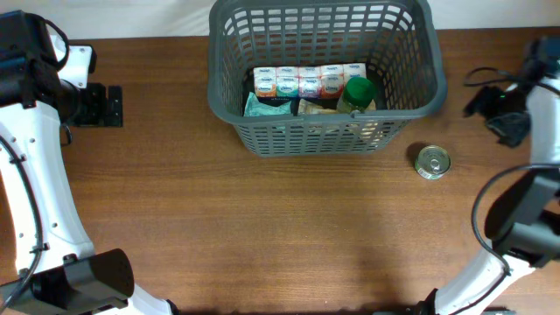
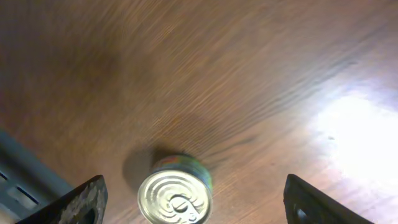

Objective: Pack container
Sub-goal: 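Move the right gripper down onto the tuna can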

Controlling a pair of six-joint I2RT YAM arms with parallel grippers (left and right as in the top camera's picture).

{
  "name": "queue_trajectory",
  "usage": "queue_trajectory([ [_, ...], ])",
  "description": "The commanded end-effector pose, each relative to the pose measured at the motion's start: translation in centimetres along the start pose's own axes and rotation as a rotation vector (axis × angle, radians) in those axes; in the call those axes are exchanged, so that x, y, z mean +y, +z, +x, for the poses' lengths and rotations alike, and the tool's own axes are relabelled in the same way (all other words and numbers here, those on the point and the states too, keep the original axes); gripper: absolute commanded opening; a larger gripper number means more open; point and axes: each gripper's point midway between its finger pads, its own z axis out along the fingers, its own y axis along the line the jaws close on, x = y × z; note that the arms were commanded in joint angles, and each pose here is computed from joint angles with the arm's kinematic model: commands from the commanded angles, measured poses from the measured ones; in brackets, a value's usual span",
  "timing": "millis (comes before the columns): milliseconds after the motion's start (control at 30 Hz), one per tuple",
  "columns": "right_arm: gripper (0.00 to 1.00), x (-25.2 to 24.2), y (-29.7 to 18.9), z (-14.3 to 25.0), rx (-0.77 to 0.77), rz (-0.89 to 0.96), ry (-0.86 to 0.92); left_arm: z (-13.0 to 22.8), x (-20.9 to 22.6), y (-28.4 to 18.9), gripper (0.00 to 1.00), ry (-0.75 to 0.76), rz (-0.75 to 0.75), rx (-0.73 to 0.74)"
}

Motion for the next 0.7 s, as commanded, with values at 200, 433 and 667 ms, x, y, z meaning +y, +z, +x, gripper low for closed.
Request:
queue_trajectory([
  [200,0.89,1.0,3.9,3.2,0.087,0.043,-0.244,0.1,-0.1,-0.2,0.99,-0.015,0.009,-0.006],
  [433,0.89,0.9,6.6,6.1,0.170,-0.003,-0.335,0.1,-0.1,-0.2,0.99,-0.015,0.009,-0.006],
  [667,0.89,2.0,6.8,7.2,0.202,-0.084,-0.399,0.1,-0.1,-0.2,0.99,-0.015,0.009,-0.006],
])
